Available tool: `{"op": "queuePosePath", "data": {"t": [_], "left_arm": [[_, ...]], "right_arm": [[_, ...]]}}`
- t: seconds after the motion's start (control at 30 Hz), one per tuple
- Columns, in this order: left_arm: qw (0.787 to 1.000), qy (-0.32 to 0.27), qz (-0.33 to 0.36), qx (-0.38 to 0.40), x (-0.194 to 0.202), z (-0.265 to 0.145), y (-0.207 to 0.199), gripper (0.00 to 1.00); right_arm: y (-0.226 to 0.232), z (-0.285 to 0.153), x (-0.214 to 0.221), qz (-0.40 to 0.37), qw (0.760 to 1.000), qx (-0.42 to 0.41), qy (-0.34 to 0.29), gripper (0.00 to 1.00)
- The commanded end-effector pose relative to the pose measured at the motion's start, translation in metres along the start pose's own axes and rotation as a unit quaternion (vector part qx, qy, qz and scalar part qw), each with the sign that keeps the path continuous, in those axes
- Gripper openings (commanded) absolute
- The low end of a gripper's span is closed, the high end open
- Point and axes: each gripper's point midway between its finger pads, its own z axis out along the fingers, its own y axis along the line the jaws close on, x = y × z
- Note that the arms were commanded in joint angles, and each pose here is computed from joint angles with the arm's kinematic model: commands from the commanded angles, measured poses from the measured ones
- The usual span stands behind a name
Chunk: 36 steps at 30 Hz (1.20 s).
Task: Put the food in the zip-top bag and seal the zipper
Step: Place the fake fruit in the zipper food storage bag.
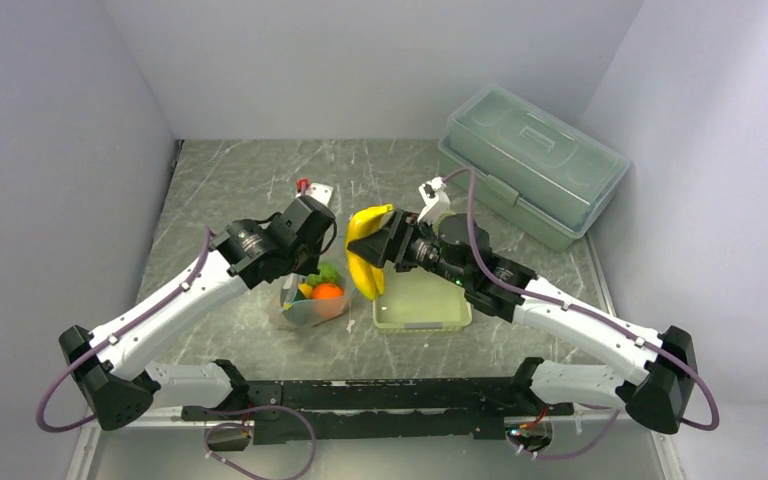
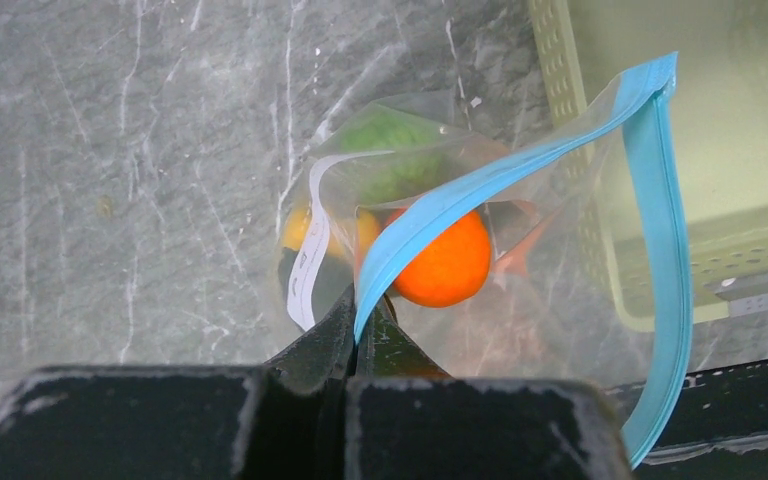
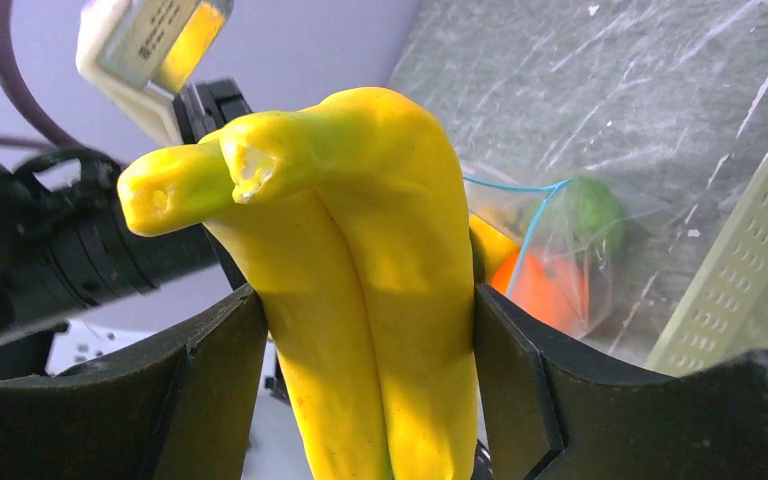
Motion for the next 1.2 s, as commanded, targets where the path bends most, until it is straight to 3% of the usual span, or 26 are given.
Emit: {"op": "queuePosePath", "data": {"t": [0.0,0.63,1.17], "left_arm": [[0.997,-0.030,-0.060,0.023,-0.011,-0.001,-0.012,0.00],[0.989,-0.042,-0.134,0.048,-0.012,0.007,-0.028,0.00],[0.986,-0.056,-0.145,0.065,-0.026,-0.013,-0.028,0.00]], "right_arm": [[0.017,0.003,-0.028,0.067,0.995,-0.026,-0.074,0.55],[0.001,0.030,-0.015,0.212,0.971,-0.028,-0.107,0.53],[-0.017,0.051,0.020,0.216,0.966,0.021,-0.142,0.54]]}}
